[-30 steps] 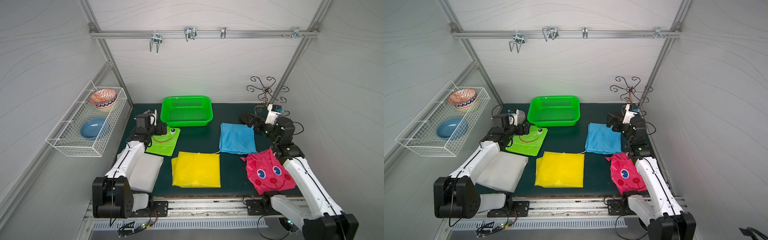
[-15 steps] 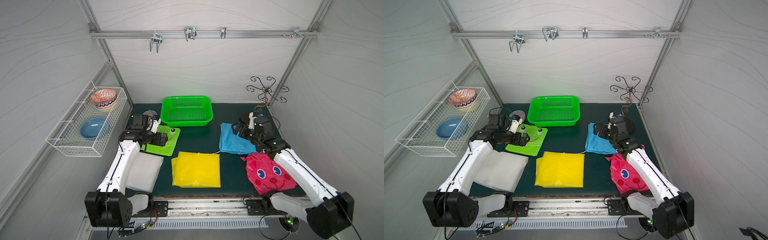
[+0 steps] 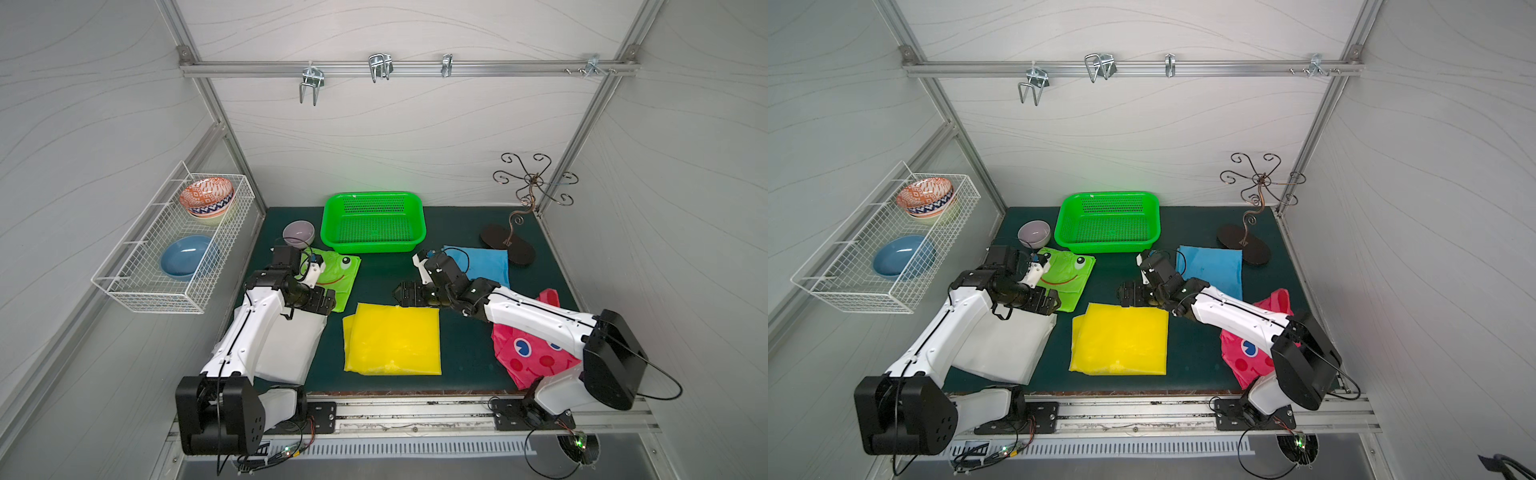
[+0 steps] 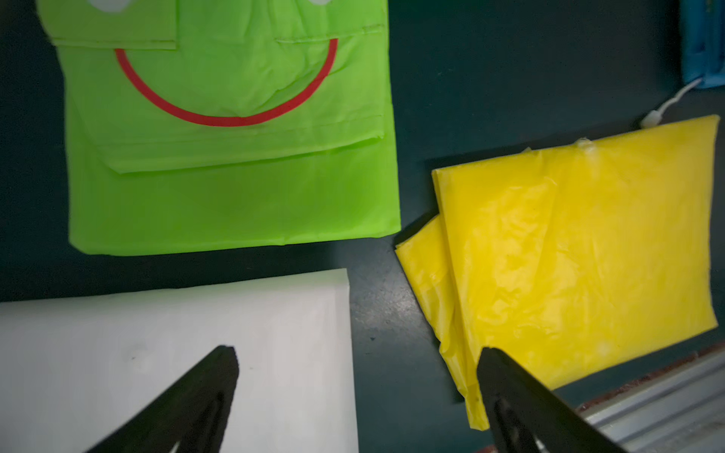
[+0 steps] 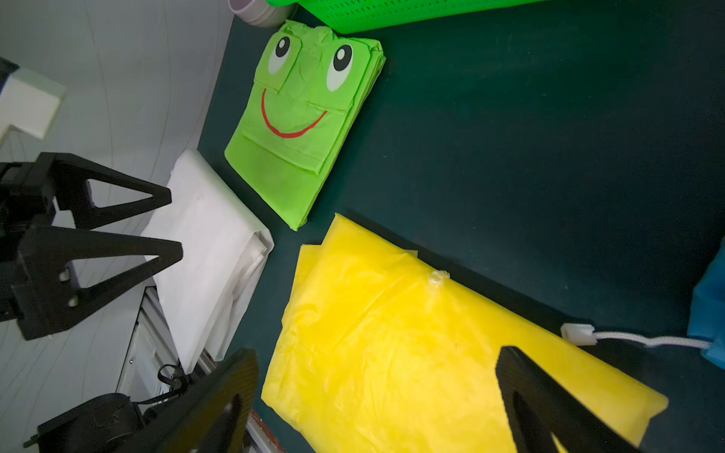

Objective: Put the folded raincoat in the basket
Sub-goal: Move the basket to the center of the board.

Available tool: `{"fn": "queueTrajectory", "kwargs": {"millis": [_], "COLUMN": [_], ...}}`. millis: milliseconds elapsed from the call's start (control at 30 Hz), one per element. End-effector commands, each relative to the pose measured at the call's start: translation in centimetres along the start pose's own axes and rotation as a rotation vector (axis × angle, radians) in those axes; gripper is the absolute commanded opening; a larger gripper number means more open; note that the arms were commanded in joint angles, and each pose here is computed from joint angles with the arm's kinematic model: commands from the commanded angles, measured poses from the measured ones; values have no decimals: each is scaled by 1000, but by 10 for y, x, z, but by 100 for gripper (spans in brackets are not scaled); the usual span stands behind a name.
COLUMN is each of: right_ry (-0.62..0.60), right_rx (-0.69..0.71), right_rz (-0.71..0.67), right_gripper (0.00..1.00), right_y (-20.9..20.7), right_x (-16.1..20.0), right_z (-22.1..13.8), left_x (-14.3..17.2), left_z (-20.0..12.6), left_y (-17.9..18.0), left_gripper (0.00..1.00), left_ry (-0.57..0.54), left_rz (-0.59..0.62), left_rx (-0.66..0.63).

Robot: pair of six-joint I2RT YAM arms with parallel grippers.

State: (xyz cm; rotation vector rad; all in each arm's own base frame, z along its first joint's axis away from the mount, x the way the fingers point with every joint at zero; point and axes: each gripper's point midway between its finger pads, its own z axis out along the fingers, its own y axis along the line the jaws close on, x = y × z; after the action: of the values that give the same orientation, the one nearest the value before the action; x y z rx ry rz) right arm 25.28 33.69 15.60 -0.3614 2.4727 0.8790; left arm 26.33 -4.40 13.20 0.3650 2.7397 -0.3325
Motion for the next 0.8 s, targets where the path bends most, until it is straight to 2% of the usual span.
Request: {"fn": "queueTrajectory", "kwargs": {"millis": [0, 100, 200, 333, 400, 500, 567, 667, 767], "right_ry": [123, 211, 240, 216, 155, 25, -71, -198, -250], "right_rx": [-5, -60, -48, -30, -5, 127, 214, 332, 410], "right_rz": [6, 0, -11, 13, 25, 48, 67, 169, 181], "right_gripper": [99, 99, 99, 99, 99, 99, 99, 99, 99], "right_y": [-16, -26, -45, -61, -66, -82, -90, -107, -114], "right_x": [28, 47, 55, 45, 28, -17, -53, -99, -136], "right_z": [-12, -24, -32, -40, -43, -43, -39, -28, -9], "left_x": [-5, 0, 9, 3, -2, -8, -11, -16, -20], "left_z": [-3, 7, 27, 42, 42, 38, 37, 33, 28], "left_y": [-32, -52, -63, -63, -64, -62, -56, -44, -27], "left_gripper": [100, 100, 100, 99, 99, 99, 99, 99, 100], "left_ry": [-6, 69, 166, 169, 138, 100, 67, 3, -57], "left_rz": [52, 111, 181, 143, 141, 158, 159, 172, 167], "left_rx": [192, 272, 266, 266, 266, 240, 199, 109, 7]}}
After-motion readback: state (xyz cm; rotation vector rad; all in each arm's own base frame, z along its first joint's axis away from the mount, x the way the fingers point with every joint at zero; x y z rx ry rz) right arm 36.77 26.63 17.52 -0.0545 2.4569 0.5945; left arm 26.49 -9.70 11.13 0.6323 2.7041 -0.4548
